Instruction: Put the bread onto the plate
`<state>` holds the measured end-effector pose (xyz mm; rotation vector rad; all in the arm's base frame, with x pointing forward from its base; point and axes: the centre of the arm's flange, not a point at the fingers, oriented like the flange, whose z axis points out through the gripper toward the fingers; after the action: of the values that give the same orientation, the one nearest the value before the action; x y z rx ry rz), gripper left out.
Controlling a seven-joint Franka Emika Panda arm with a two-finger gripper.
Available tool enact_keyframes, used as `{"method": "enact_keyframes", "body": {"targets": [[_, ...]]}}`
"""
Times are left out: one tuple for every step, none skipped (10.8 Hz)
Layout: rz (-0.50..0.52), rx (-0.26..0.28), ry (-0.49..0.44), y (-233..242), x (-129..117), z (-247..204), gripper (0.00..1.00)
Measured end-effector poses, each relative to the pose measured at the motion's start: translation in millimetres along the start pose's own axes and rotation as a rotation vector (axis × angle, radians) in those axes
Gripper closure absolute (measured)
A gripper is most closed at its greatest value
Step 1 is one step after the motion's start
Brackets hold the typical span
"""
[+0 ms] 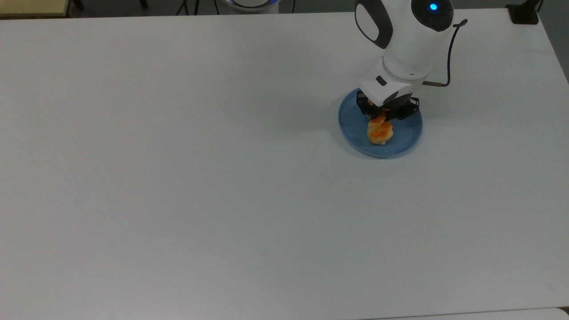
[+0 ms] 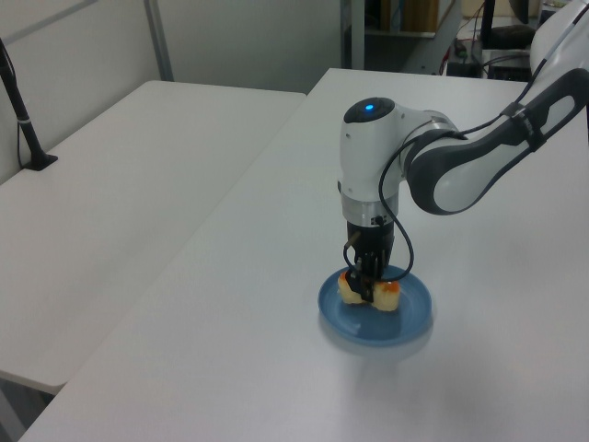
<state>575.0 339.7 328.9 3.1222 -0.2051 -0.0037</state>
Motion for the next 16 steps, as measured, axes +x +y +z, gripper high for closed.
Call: {"method": "enact_keyframes", "body": {"targets": [[0.002, -0.002, -0.002, -1.3, -0.9, 2.3, 0.62], [0.000, -0.003, -0.001, -2.2, -1.5, 2.2, 0.47], [-0.009, -0.013, 0.009, -2.2, -1.2, 1.9, 0.31], [-0.014, -0.020, 0.016, -2.0, -0.6, 1.1, 0.18], [-0.014, -0.024, 0.016, -1.5, -0.4, -1.0, 0.03], [-0.011, -0.030, 0.013, 0.8, 0.4, -8.4, 0.00], [0.001, -0.041, 0.005, 8.0, 2.5, -24.8, 0.00], [0.031, -0.056, -0.004, 26.3, 8.4, -52.2, 0.00], [0.079, -0.065, -0.005, 58.0, 17.3, -90.3, 0.00], [0.122, -0.068, 0.000, 96.8, 23.5, -132.0, 0.00], [0.158, -0.066, 0.014, 138.5, 27.1, -171.1, 0.00], [0.193, -0.054, 0.039, 189.7, 30.8, -210.2, 0.00], [0.213, -0.044, 0.068, 246.9, 31.7, -245.8, 0.00], [0.213, -0.042, 0.091, 303.5, 26.2, -276.5, 0.00], [0.194, -0.042, 0.100, 349.3, 18.0, -296.3, 0.00], [0.162, -0.040, 0.104, 385.0, 11.7, -307.0, 0.00]]}}
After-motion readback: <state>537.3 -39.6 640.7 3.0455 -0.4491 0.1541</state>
